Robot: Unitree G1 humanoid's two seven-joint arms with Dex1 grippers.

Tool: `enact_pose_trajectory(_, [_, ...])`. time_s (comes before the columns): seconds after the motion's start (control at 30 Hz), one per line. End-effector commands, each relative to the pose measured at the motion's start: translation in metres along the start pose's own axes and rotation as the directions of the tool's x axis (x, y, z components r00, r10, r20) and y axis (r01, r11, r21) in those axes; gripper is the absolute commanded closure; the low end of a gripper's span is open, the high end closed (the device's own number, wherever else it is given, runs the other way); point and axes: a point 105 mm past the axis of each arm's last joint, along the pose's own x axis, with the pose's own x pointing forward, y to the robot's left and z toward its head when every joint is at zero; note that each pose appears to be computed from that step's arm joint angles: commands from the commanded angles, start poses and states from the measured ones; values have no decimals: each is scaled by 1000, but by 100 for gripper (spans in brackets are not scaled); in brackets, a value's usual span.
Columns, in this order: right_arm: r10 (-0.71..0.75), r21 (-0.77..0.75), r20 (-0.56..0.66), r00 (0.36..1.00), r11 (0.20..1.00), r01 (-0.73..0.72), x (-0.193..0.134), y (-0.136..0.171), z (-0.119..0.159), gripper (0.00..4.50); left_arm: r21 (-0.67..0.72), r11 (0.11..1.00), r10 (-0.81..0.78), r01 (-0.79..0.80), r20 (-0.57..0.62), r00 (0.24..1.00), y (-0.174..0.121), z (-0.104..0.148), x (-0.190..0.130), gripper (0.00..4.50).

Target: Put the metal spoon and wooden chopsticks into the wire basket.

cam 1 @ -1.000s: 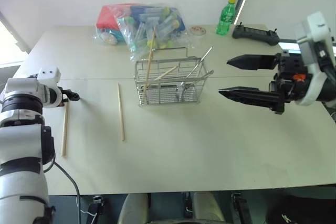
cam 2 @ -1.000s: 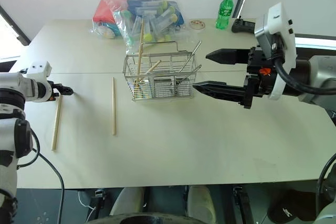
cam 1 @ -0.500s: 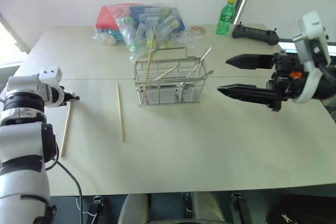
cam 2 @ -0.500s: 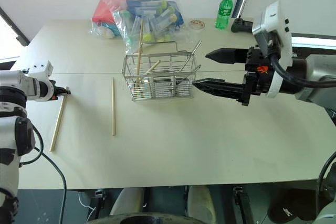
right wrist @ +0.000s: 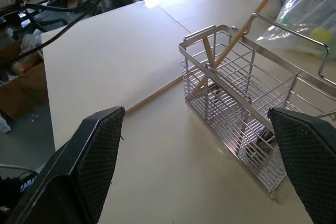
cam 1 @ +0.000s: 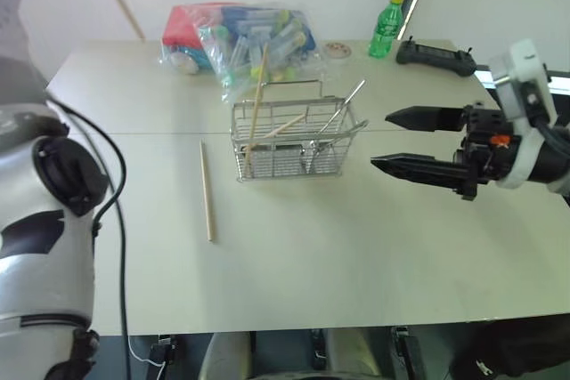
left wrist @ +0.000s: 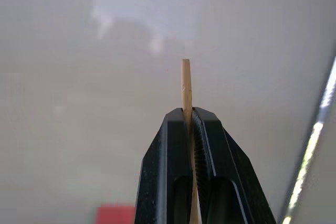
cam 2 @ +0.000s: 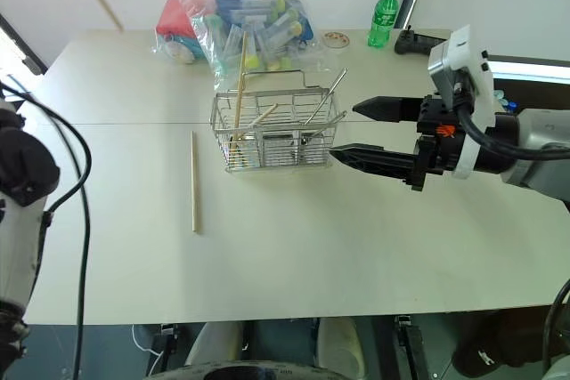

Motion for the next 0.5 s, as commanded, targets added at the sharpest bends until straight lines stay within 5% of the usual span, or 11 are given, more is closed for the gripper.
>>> enact_pose_trajectory(0.03, [-12, -38, 40, 999, 999, 14, -1, 5, 9, 0, -56, 984, -169, 168, -16, 985, -47, -15, 1, 443])
enact_pose_trajectory(0.2, [-40, -26, 61, 997, 999, 42, -3, 7, 10, 0, -68, 927, -375, 369, -125, 919, -105, -64, -16, 443])
enact_pose_trajectory(0.5, [-93, 2, 90, 992, 996, 93, -7, 10, 10, 0, -131, 905, -424, 406, -181, 887, -124, -99, -26, 443])
